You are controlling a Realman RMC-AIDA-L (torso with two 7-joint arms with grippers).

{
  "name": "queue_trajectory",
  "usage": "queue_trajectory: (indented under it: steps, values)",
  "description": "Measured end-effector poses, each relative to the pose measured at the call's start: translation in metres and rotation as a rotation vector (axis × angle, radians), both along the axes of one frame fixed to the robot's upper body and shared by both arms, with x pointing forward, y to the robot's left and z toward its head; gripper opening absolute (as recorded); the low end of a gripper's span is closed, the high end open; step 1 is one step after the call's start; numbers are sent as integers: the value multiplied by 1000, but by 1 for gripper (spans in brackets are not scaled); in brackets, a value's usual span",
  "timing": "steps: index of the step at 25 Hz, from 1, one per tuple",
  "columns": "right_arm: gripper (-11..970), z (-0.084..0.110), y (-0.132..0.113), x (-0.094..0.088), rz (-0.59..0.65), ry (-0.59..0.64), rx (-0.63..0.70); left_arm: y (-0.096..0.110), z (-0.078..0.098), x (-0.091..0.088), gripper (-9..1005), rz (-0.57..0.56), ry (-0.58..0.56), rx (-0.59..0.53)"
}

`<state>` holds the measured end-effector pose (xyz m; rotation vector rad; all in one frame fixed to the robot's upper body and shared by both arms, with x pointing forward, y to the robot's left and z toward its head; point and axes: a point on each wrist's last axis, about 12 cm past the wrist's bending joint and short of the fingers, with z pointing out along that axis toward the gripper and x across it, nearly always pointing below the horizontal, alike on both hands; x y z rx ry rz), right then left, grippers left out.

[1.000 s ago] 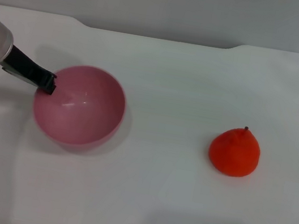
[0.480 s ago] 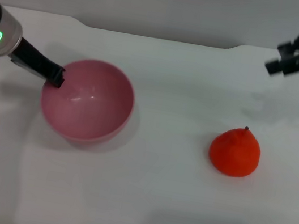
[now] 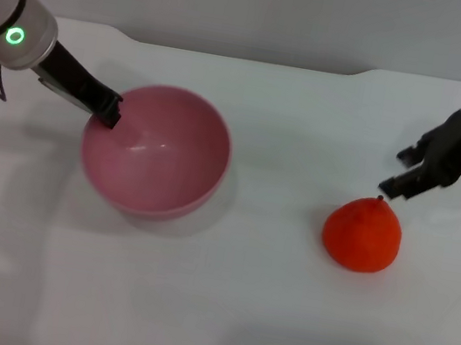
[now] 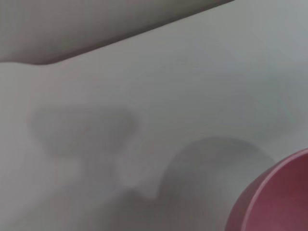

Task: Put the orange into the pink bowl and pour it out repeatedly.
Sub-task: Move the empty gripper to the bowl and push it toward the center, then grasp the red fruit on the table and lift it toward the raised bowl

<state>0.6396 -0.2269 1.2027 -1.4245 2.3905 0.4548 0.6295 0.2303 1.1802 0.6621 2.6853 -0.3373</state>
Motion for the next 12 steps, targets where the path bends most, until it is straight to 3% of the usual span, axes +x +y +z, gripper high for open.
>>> queue_trajectory:
  steps: [12]
  values:
    - [625,-41,10,-4,-7,1,-77,-18,13,1,43,-52,2,3]
